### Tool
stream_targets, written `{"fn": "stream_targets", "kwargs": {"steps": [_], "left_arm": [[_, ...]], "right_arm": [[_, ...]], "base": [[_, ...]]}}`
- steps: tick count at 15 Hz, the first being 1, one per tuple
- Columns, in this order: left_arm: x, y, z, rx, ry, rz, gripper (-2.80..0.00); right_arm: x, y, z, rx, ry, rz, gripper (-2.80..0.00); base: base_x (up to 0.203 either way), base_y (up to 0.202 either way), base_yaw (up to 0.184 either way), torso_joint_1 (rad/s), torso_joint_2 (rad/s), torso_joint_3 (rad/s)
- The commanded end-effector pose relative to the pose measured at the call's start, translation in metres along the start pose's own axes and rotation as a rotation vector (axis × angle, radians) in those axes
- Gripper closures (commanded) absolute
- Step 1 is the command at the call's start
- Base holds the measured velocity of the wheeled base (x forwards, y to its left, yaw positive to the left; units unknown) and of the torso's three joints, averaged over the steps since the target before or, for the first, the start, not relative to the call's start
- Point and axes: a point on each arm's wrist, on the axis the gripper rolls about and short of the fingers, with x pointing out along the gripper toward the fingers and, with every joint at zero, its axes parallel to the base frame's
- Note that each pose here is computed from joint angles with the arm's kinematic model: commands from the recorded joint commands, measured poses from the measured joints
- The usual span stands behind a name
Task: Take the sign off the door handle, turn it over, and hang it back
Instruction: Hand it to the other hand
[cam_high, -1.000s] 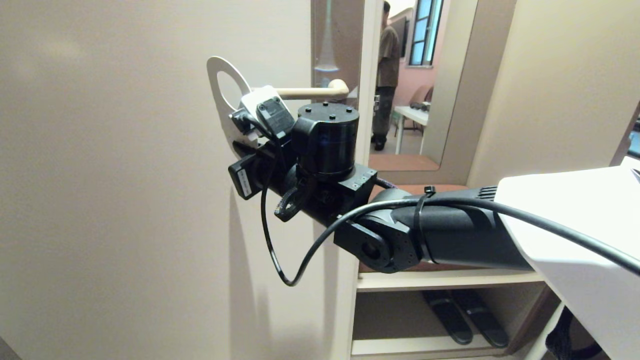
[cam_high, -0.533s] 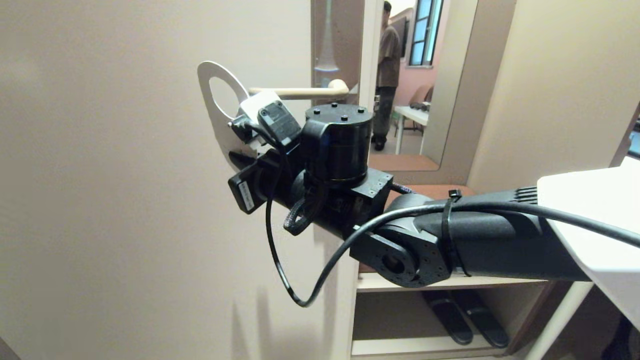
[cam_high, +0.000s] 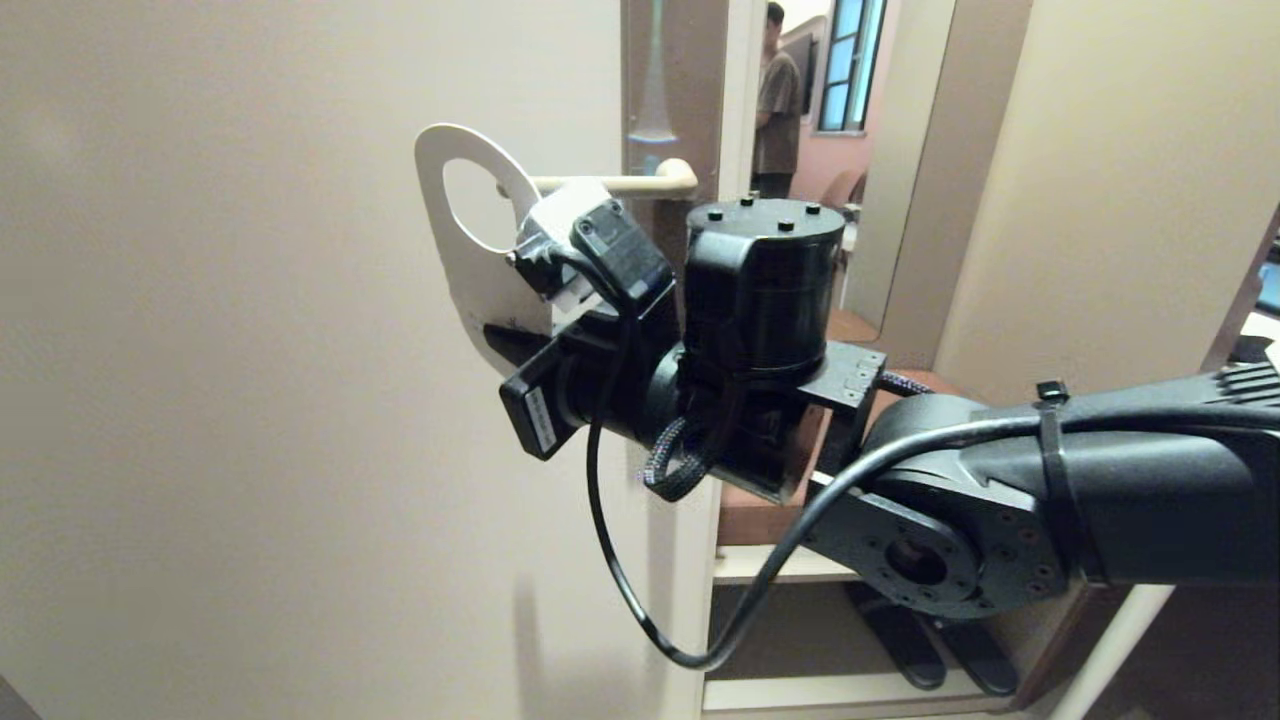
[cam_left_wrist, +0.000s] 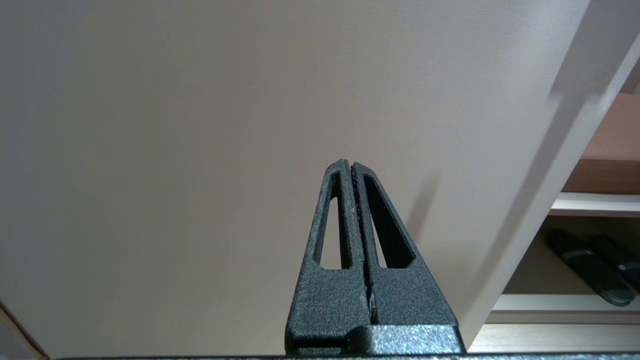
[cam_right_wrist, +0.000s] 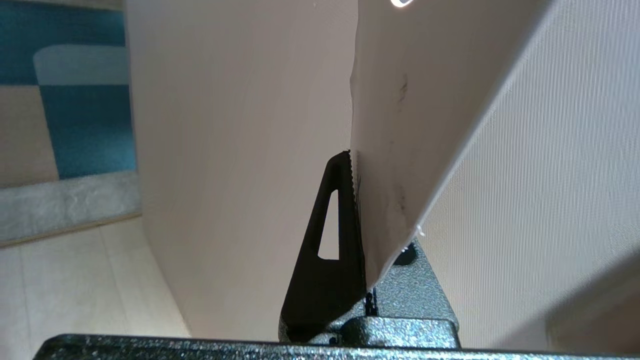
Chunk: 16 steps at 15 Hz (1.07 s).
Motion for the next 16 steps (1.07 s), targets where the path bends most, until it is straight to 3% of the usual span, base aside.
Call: {"fn": "stream_targets", "kwargs": {"steps": [1, 9, 16], "left_arm": [[0.0, 0.0, 0.0, -0.001, 0.0, 0.001, 0.0], [0.0, 0.0, 0.0, -0.001, 0.0, 0.001, 0.0], [0.0, 0.0, 0.0, -0.001, 0.0, 0.001, 0.0]], "right_arm": [[-0.019, -0.001, 0.007, -0.001, -0.001, 0.0, 0.0], [-0.087, -0.001, -0.001, 0.003, 0.085, -0.002, 0.0], [-0.147, 0.001, -0.024, -0.006, 0.186, -0.145, 0.0]], "base": [[0.0, 0.0, 0.0, 0.0, 0.0, 0.0], [0.0, 0.0, 0.0, 0.0, 0.0, 0.0], [0.0, 0.0, 0.0, 0.0, 0.0, 0.0]]}}
